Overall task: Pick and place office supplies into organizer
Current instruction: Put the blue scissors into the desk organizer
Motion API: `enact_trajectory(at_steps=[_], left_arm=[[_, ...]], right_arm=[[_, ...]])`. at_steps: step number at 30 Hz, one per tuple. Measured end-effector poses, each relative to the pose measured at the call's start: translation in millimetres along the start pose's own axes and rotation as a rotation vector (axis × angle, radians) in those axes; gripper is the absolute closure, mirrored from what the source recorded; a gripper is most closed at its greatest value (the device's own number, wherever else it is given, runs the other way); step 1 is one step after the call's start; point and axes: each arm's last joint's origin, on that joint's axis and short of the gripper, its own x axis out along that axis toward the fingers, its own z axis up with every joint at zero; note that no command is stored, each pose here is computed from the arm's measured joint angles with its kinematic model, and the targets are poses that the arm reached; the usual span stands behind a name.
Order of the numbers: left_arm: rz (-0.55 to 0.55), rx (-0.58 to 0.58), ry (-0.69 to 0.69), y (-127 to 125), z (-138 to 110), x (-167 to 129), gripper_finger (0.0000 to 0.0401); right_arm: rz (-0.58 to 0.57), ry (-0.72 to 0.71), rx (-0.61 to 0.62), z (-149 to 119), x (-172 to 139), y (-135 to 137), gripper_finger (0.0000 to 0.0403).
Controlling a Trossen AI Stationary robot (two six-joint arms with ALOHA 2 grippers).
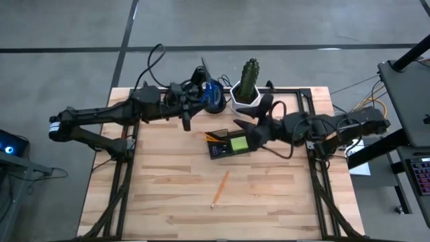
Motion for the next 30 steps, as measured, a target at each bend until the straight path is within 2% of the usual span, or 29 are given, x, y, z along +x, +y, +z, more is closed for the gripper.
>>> enact_trajectory(at_steps=[3, 8, 12, 18, 25, 30], left_arm=[[-0.041, -0.068, -0.001, -0.1, 3.1, -3.2, 0.0384], [-0.114, -0.215, 0.0, 0.0, 7.6, -5.9, 0.0384], [-0.161, -0.342, 0.001, 0.2, 10.9, -6.7, 0.0384], [-0.306, -0.476, -0.047, -3.8, 21.7, -6.8, 0.0384], [-0.422, -0.504, 0.0, -6.9, 23.6, -8.1, 0.0384], [-0.569, -0.551, 0.012, -12.3, 29.6, -9.7, 0.0384]], right_arm=[[-0.016, 0.041, -0.148, 1.3, 2.5, 5.6, 0.0215], [-0.014, 0.081, -0.311, 2.0, 9.8, 14.5, 0.0191], [-0.076, 0.154, -0.438, 4.2, 17.7, 17.9, 0.0179], [-0.142, 0.139, -0.474, 11.2, 23.4, 16.5, 0.0177], [-0.212, 0.09, -0.538, 17.9, 22.8, 7.9, 0.0177], [-0.207, -0.014, -0.622, 22.1, 21.3, 6.3, 0.0177]])
